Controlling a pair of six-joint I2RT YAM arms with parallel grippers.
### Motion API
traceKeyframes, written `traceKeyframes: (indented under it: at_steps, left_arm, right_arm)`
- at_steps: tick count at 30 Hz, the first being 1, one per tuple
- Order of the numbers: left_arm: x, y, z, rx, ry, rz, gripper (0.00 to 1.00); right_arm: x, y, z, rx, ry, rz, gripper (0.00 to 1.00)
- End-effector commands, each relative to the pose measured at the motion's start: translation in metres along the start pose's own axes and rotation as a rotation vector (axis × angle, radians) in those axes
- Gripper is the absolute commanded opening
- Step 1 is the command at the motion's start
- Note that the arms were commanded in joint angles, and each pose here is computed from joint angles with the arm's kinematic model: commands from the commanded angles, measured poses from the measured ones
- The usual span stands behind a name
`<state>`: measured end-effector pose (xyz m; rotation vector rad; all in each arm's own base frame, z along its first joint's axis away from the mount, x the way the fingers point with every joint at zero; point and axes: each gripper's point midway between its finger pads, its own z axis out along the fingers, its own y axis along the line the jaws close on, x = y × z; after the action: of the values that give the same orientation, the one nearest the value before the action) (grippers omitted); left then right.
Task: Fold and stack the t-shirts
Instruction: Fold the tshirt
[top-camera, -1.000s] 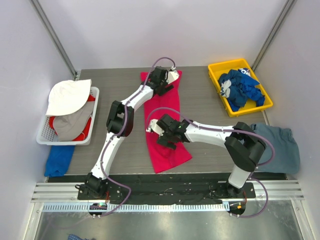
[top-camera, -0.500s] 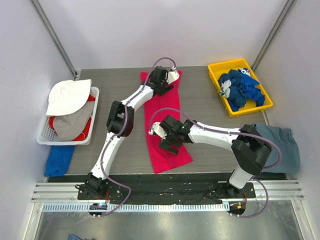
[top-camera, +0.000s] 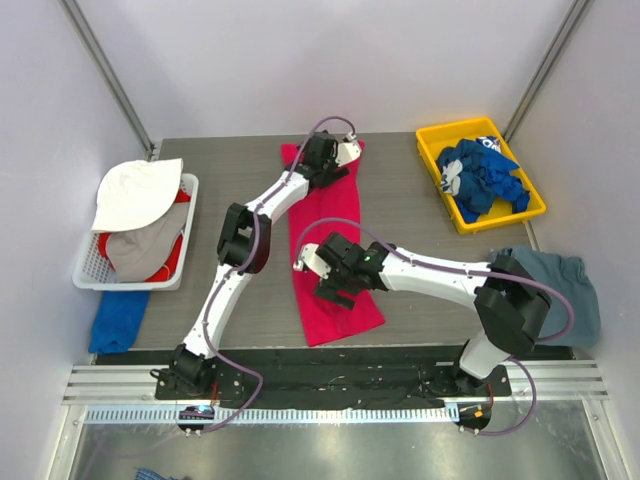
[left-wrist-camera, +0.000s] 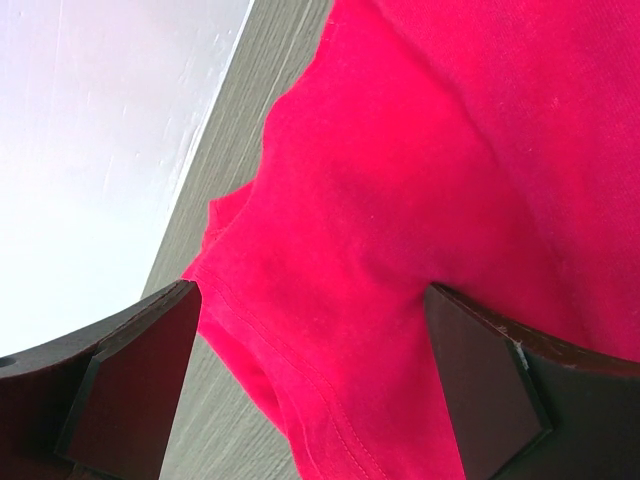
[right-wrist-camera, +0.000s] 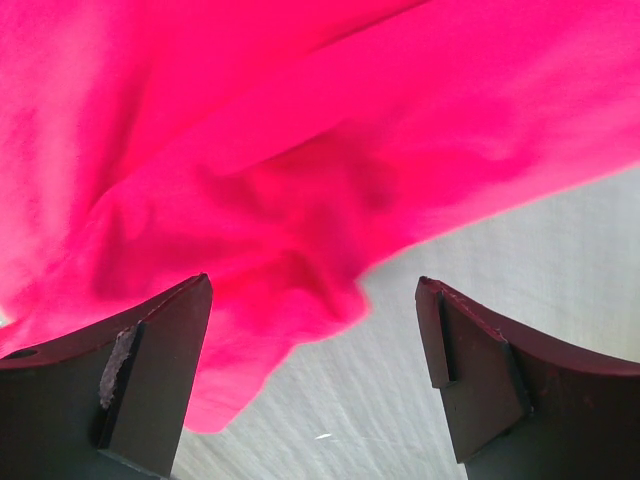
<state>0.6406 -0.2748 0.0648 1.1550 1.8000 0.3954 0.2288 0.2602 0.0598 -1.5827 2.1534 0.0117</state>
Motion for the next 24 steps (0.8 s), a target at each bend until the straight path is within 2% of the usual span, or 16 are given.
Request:
traceKeyframes:
  at_steps: [1,9,24]
  left_arm:
    - [0.007,-0.009,0.013,-0.015,0.002,0.058,1.0]
    - [0.012,-0.015,0.037,-0.042,-0.016,0.181,1.0]
    - [-0.015,-0.022,0.058,-0.069,-0.198,0.305,1.0]
  right_arm:
    - [-0.049,-0.051,-0.042,0.22,-0.195,0.043,0.91]
    - [-0.05,-0.08,-0.059,0.327,-0.23,0.112,0.91]
    - [-0.039,-0.094,-0.064,0.355,-0.23,0.153,0.91]
